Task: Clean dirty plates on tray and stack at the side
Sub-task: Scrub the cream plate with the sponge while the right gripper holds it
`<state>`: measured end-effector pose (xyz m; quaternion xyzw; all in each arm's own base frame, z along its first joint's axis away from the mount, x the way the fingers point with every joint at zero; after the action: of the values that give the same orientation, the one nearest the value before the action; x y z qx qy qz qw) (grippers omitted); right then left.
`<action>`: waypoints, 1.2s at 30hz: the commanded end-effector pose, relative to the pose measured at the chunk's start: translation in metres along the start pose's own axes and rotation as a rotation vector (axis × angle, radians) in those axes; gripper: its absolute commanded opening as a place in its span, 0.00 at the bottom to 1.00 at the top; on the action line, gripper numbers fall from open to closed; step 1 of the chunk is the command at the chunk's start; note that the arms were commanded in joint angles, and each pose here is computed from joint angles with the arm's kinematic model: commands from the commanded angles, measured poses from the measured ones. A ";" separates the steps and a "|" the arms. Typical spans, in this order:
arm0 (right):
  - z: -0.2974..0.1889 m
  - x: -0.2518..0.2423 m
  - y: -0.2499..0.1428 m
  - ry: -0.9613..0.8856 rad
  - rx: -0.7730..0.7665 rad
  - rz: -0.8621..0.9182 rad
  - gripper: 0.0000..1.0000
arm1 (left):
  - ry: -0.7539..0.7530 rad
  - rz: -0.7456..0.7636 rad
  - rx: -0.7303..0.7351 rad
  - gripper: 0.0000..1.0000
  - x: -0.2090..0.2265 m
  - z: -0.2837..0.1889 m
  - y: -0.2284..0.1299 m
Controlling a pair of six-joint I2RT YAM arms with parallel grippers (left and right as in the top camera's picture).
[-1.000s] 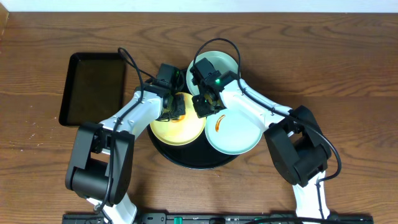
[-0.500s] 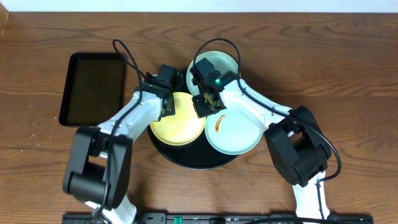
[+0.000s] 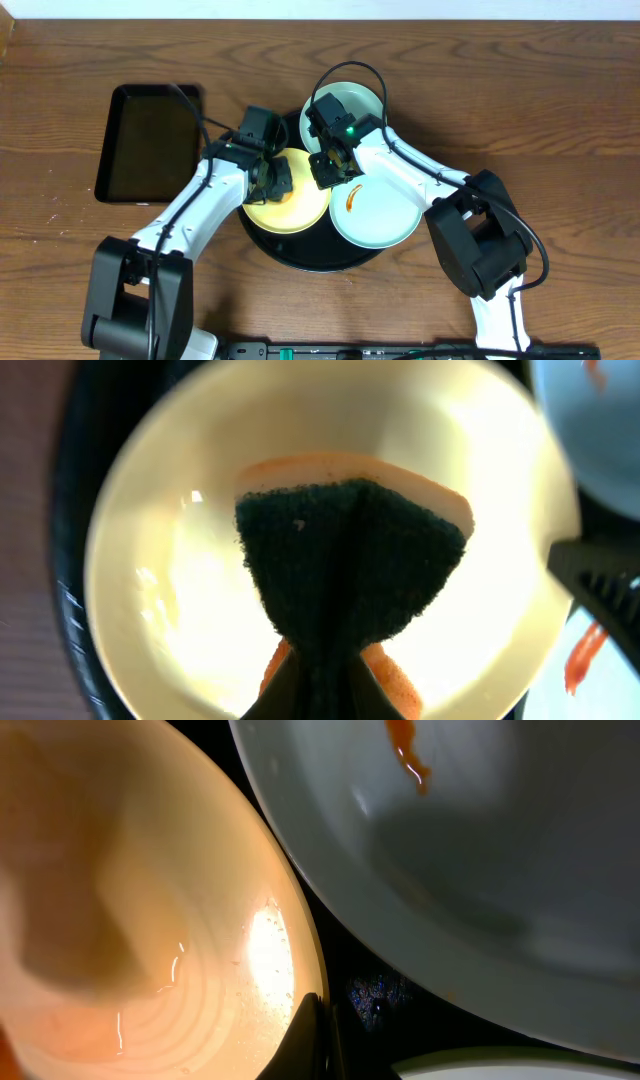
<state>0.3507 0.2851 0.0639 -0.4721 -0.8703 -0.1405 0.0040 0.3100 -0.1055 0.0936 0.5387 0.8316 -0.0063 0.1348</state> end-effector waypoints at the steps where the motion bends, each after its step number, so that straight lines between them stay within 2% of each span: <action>1: 0.006 -0.003 -0.004 -0.019 0.023 0.003 0.01 | -0.012 -0.068 0.072 0.07 0.004 0.008 -0.014; 5: 0.006 -0.003 -0.004 -0.019 0.022 0.003 0.01 | -0.022 -0.077 0.097 0.08 0.007 0.013 -0.020; 9: 0.006 -0.003 -0.004 -0.019 0.022 0.003 0.01 | -0.101 -0.077 0.155 0.07 0.000 0.017 -0.029; 18: 0.006 -0.003 -0.004 -0.019 0.022 0.003 0.01 | -0.138 -0.068 0.166 0.08 -0.007 0.016 -0.031; 25: 0.006 -0.003 -0.004 -0.019 0.023 0.003 0.01 | -0.134 -0.011 0.167 0.07 -0.019 0.018 -0.044; 36: 0.006 -0.003 -0.005 -0.019 0.025 0.003 0.01 | -0.075 -0.046 0.105 0.08 -0.015 0.020 -0.038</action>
<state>0.3506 0.2851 0.0639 -0.4721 -0.8703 -0.1404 0.0042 0.2863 -0.1431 0.0771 0.5332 0.8282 -0.0893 0.1478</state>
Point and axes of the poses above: each gripper's point midway between its finger pads, its own z axis out along the fingers, its own x axis along the line the jaws close on, y = z × x, the point moved 5 cm from there along -z, back along the fingers, and after that the axes turned 13 degrees about -z, right-handed, at the moved point
